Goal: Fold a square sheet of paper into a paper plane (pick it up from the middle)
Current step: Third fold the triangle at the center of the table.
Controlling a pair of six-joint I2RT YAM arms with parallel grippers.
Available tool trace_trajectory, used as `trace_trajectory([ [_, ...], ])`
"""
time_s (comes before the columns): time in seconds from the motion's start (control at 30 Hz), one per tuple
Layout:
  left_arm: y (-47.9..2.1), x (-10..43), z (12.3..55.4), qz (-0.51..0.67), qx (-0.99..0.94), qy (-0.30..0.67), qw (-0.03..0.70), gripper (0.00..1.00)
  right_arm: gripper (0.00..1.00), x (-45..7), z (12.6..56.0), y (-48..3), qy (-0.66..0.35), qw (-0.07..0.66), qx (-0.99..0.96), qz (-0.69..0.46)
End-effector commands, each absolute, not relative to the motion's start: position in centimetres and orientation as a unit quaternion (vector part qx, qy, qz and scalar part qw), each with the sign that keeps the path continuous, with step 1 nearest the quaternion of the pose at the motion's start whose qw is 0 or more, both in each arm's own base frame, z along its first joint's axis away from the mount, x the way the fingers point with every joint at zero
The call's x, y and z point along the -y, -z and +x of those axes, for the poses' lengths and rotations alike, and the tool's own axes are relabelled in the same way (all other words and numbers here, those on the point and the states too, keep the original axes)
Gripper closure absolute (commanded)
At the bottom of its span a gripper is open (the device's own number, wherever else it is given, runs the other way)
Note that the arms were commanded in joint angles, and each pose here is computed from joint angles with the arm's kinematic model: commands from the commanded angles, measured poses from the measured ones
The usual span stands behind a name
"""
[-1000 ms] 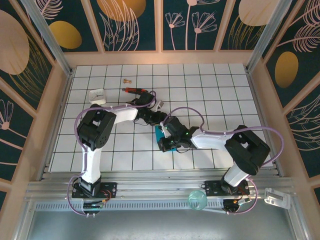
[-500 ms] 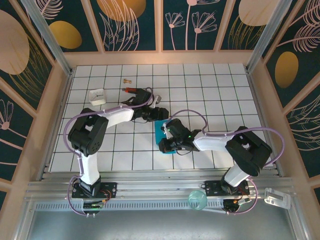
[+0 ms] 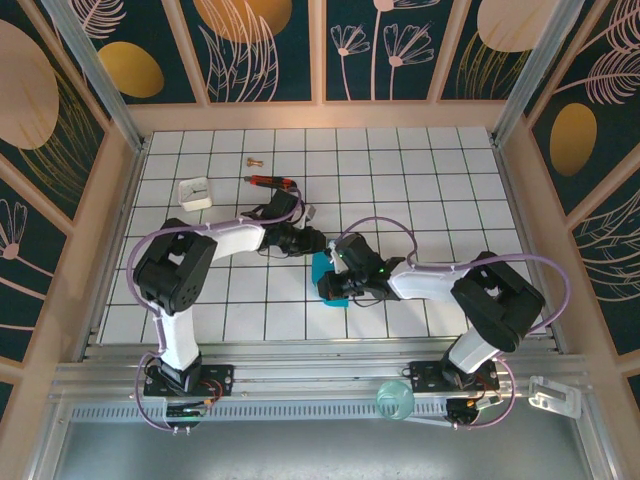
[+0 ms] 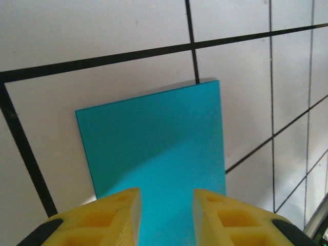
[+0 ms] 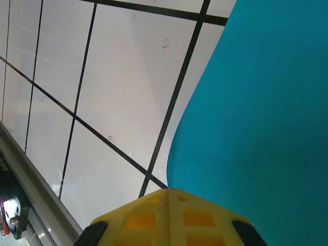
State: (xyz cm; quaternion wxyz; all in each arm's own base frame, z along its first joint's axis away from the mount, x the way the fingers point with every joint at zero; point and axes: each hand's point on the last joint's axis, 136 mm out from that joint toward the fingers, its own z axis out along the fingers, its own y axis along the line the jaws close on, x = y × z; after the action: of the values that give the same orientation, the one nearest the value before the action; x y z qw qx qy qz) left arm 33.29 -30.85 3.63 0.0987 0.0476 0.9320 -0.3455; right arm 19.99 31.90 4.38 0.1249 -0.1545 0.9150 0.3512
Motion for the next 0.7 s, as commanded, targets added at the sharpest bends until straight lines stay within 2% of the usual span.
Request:
trace_trajectory([
  [0.0, -2.9, 30.9, 33.5, 0.068, -0.936, 0.332, 0.089, 0.68, 0.98, -32.1, 20.2, -5.1, -0.363, 0.126, -0.908, -0.167],
  [0.3, 0.1, 29.6, 32.8, 0.077, -0.952, 0.289, 0.069, 0.69, 0.96, -31.4, 21.0, -5.3, -0.363, 0.114, -0.906, -0.187],
  [0.67, 1.4, 28.8, 32.2, 0.089, -0.957, 0.268, 0.063, 0.70, 0.96, -29.9, 22.6, -5.0, -0.359, 0.105, -0.908, -0.186],
])
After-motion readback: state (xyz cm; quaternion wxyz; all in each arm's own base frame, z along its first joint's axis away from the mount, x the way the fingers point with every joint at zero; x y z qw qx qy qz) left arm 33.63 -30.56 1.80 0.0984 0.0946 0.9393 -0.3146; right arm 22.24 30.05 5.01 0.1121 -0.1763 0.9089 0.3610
